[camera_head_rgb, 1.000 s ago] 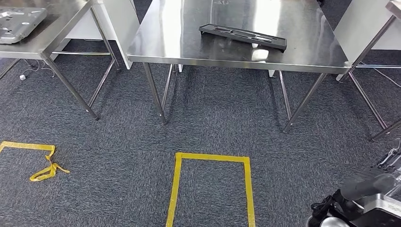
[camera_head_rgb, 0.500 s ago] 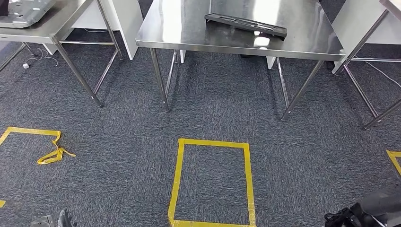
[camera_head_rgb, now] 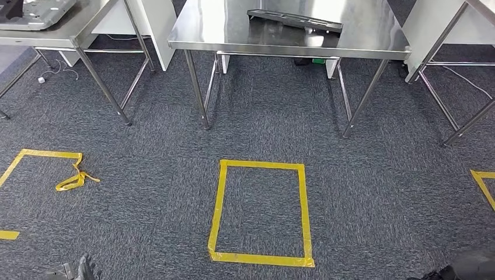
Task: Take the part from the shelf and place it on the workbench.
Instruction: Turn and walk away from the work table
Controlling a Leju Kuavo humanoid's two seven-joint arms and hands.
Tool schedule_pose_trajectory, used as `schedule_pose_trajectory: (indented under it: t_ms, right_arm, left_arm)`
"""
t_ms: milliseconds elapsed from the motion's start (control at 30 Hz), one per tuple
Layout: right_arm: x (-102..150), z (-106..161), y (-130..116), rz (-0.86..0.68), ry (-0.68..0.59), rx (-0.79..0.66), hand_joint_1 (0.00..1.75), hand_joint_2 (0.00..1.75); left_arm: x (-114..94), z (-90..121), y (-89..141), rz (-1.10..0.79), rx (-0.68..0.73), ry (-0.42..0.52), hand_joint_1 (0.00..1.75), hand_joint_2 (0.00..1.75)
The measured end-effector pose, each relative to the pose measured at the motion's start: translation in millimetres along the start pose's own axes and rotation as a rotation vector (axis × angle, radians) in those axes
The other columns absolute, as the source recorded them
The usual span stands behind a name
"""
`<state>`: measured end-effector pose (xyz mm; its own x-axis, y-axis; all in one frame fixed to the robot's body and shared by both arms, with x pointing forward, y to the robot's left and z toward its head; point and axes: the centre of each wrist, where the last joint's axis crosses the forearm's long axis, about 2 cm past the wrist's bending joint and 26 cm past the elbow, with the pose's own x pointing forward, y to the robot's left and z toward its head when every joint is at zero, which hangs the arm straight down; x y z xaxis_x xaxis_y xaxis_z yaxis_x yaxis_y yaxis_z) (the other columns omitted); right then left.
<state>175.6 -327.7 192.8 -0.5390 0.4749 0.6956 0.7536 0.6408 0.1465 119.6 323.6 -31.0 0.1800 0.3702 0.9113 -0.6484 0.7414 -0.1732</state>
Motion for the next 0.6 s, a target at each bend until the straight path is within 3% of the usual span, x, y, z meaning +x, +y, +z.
schedule_pose_trajectory:
  t_ms: [300,600]
  right_arm:
    - [-4,12,-25,0.005,0.018,0.009,0.00,0.00]
    - [-4,16,-32,0.028,0.023,0.021,0.00,0.00]
  left_arm:
    - [-9,10,11,0.003,-0.015,0.027,0.00,0.00]
    - [-14,16,19,0.005,0.003,0.045,0.00,0.00]
